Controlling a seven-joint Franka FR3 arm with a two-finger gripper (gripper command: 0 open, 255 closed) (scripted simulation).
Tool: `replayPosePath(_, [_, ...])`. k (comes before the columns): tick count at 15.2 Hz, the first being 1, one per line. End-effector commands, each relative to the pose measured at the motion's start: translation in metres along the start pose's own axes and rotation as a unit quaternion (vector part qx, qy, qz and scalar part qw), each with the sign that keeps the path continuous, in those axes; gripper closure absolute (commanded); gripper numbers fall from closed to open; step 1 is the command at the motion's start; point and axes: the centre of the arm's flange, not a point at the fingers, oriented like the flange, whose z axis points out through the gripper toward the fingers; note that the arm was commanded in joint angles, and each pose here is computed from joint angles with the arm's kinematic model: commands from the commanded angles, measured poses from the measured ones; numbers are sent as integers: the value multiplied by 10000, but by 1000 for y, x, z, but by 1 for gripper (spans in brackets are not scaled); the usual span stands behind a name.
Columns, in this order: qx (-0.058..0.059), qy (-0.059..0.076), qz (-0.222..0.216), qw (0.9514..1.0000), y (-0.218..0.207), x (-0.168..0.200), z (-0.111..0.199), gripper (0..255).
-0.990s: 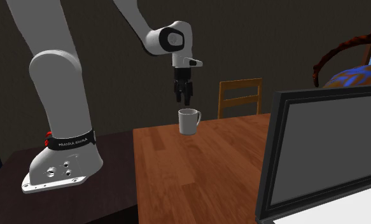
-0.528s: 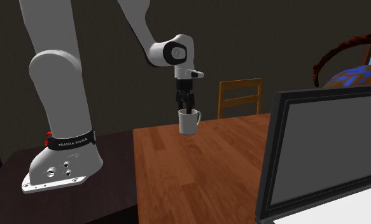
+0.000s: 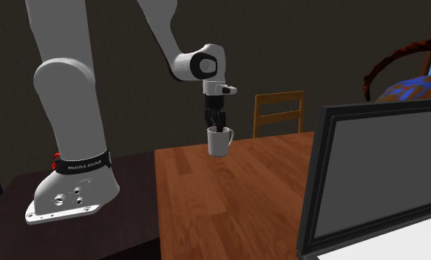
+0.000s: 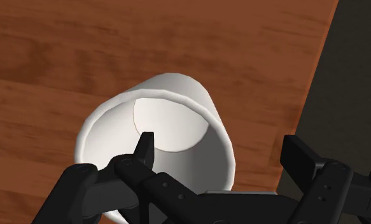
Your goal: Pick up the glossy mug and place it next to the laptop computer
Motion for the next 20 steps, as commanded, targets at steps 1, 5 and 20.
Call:
replayPosePath(1, [0,0,0,10000,0,0,0,0])
replayPosePath(5, [0,0,0,10000,0,0,0,255])
replayPosePath(20, [0,0,0,10000,3,-1,-47,255])
